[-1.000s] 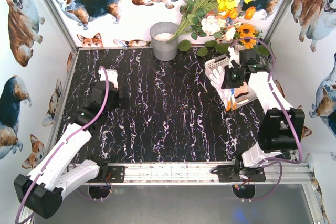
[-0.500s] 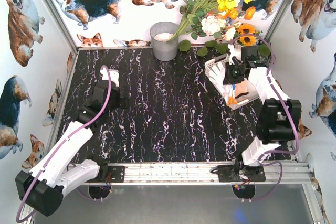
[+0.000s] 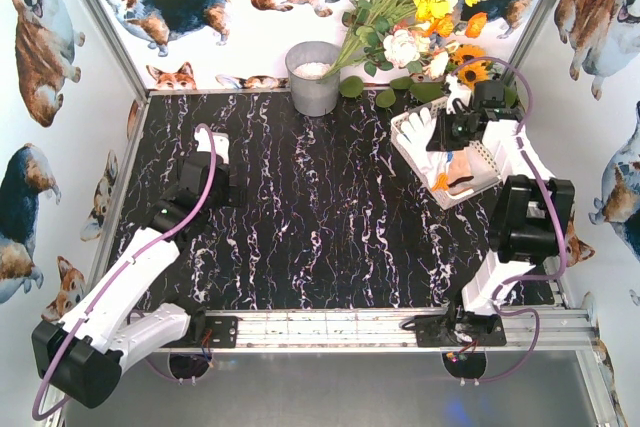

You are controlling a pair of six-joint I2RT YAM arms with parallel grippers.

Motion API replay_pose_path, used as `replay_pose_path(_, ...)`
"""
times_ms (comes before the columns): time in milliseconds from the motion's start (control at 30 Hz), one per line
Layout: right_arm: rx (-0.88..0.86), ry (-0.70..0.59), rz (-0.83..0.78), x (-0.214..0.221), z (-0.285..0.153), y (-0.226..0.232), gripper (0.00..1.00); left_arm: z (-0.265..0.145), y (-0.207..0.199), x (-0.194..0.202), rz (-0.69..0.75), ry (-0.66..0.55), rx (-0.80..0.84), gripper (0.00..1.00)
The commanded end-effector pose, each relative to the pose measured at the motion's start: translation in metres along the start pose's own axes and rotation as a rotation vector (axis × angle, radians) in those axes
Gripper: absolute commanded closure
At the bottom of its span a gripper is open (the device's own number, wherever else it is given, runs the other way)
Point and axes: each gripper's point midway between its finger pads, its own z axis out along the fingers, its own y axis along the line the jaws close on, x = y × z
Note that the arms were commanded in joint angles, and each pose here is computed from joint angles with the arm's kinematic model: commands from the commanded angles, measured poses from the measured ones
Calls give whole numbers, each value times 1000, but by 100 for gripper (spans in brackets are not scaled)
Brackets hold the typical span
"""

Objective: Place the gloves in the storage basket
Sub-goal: Place the glove in the bin.

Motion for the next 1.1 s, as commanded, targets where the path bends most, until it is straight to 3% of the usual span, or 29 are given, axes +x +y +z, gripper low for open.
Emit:
replay_pose_path(0,-162,-101,-5,-35,-7,25,100,2,4,0,-2,2,-13,0)
replay_pose_path(400,-382,-108,13,-32,-19,71,100,1,2,-2,-8,-6,3,0)
replay_pose_path(733,-276,-14,28,-16,6,43,100,2,2,-1,-4,-4,0,0)
replay_pose_path(1067,-318,14,20,-13,11,56,100,3,2,-1,-1,-1,1,0)
